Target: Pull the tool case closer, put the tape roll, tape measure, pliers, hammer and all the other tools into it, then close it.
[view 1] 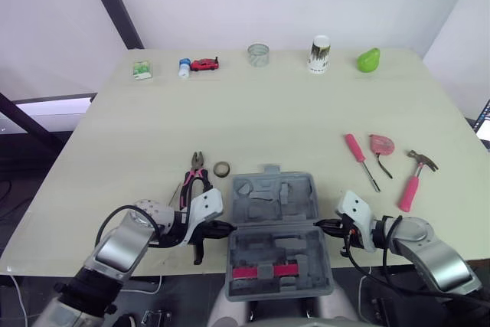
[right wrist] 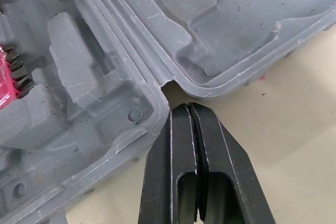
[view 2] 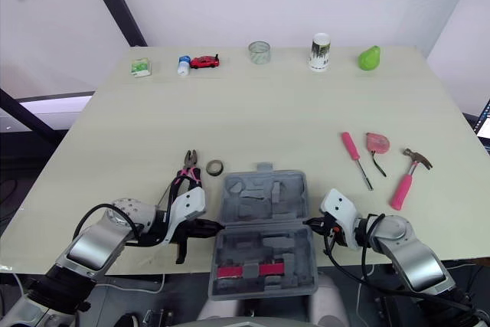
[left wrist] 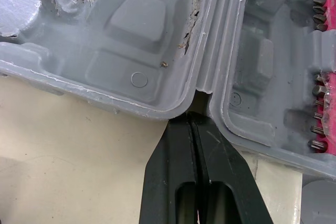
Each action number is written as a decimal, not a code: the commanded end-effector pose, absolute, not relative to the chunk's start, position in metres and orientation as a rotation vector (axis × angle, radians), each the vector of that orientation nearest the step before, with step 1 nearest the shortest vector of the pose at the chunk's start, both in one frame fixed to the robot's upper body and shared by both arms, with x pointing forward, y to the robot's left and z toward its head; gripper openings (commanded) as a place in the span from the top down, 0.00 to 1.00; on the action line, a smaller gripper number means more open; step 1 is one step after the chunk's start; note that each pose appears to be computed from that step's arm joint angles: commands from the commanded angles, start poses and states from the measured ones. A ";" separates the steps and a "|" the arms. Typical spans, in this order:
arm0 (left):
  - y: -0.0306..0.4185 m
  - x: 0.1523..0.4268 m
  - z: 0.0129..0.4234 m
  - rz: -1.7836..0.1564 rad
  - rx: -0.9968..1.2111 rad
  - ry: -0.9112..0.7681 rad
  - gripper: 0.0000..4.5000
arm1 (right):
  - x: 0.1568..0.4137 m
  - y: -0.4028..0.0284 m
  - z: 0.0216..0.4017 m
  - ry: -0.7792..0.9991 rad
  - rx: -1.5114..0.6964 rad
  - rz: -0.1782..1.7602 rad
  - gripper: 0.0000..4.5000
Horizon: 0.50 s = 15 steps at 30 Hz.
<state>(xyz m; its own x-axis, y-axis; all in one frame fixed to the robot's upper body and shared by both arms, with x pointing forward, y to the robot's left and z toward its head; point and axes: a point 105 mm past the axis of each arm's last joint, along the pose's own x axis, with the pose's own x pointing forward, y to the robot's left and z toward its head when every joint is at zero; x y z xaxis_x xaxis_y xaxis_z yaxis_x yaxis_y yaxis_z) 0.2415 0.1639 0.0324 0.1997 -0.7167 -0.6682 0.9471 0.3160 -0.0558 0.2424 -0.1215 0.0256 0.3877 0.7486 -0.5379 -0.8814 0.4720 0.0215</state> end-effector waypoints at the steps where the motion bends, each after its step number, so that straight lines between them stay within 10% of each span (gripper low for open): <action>1: 0.165 0.242 0.037 -1.216 0.426 0.647 0.99 | 0.246 -0.125 0.031 0.490 -0.306 1.038 1.00; 15: 0.184 0.241 0.045 -1.141 0.391 0.642 0.99 | 0.249 -0.156 0.041 0.456 -0.287 0.956 1.00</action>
<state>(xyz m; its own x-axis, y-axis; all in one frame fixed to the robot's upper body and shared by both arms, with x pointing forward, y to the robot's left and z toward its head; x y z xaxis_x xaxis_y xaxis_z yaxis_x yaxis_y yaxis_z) 0.2403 0.1827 0.0359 0.2484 -0.6986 -0.6711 0.9234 0.3800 -0.0537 0.2462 -0.1521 0.0300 0.4699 0.7054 -0.5307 -0.8359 0.5488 -0.0107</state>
